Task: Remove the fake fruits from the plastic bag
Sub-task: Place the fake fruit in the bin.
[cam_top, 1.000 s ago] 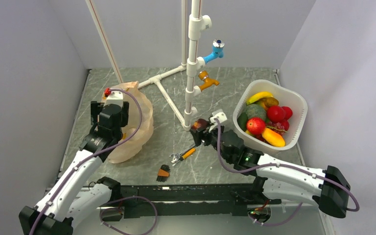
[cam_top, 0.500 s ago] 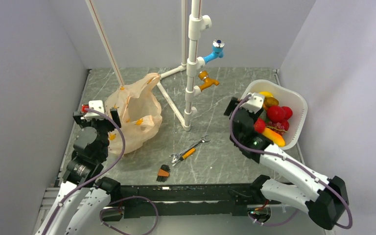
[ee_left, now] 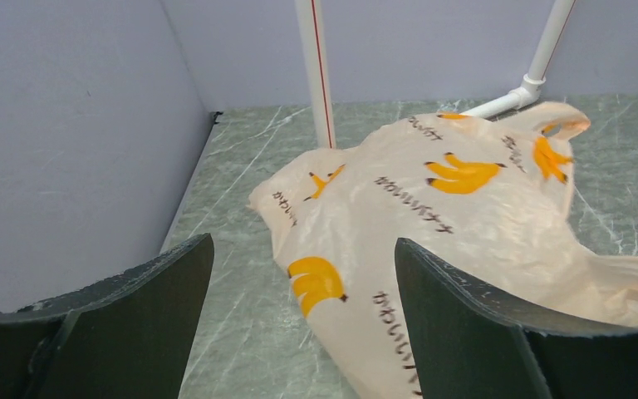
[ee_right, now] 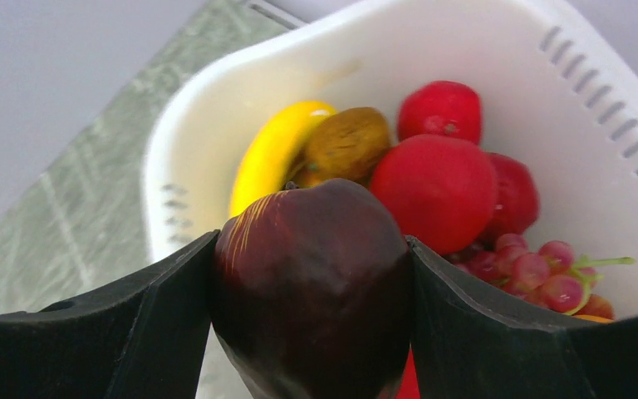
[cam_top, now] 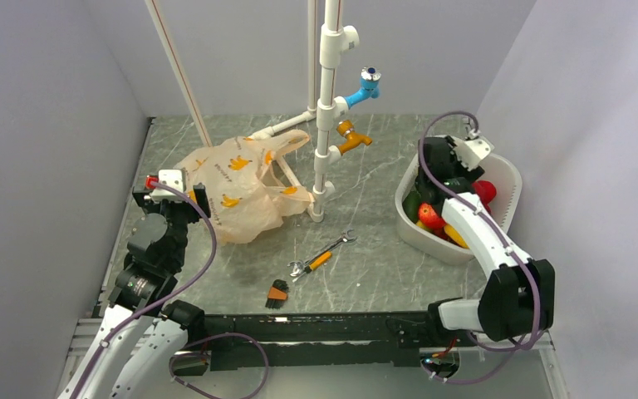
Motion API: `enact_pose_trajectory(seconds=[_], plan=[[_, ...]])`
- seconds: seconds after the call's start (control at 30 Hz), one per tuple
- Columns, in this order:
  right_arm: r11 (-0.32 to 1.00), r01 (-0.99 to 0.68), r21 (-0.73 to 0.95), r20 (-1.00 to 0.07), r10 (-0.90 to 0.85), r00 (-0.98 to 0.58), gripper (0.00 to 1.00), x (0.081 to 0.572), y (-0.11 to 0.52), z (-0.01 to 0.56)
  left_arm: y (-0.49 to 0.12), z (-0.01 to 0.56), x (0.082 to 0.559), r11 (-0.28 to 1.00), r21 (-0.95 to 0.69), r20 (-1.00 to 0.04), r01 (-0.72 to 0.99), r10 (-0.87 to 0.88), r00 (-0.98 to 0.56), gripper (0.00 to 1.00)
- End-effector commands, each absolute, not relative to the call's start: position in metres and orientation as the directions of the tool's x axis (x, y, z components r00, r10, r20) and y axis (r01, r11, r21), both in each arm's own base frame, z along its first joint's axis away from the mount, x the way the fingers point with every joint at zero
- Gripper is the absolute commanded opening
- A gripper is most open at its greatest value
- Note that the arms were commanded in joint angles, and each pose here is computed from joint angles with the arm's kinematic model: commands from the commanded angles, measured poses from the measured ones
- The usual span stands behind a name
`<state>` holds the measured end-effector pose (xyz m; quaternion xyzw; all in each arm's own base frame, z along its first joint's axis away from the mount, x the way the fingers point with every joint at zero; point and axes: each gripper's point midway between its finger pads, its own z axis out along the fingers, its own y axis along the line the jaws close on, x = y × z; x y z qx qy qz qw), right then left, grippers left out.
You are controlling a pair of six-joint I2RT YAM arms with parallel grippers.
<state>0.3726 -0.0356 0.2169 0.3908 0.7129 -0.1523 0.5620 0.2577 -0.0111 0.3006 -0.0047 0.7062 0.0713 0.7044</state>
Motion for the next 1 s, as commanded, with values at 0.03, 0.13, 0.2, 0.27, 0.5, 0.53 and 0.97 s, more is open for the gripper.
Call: enact_pose_trajectory(seconds=[0.03,0.13,0.2,0.27,0.5,0.53,0.97], plan=[[0.561,0.787,0.257,-0.878,0.475,-0.052,0.04,0.362,-0.062,0.195,-0.014,0.312,0.259,0.992,0.094,-0.995,-0.089,0.096,0.027,0.85],[0.543,0.799,0.259,-0.872,0.487,-0.049,0.14,0.358,-0.064,0.184,-0.015,0.311,0.260,0.992,0.097,-0.995,-0.086,0.099,0.022,0.85],[0.536,0.804,0.256,-0.867,0.495,-0.054,0.17,0.356,-0.064,0.177,-0.016,0.311,0.260,0.992,0.098,-0.995,-0.080,0.100,0.021,0.85],[0.532,0.812,0.239,-0.865,0.497,-0.071,0.19,0.355,-0.064,0.168,-0.016,0.311,0.260,0.992,0.098,-0.995,-0.080,0.100,0.020,0.85],[0.545,0.817,0.188,-0.873,0.474,-0.115,0.28,0.360,-0.066,0.154,-0.016,0.311,0.260,0.992,0.097,-0.995,-0.083,0.099,0.022,0.85],[0.546,0.818,0.180,-0.873,0.471,-0.122,0.32,0.359,-0.066,0.153,-0.016,0.311,0.260,0.992,0.097,-0.995,-0.082,0.099,0.020,0.85],[0.624,0.757,0.192,-0.867,0.470,-0.168,0.95,0.364,-0.053,0.164,-0.016,0.313,0.259,0.993,0.091,-0.995,-0.077,0.093,0.028,0.85]])
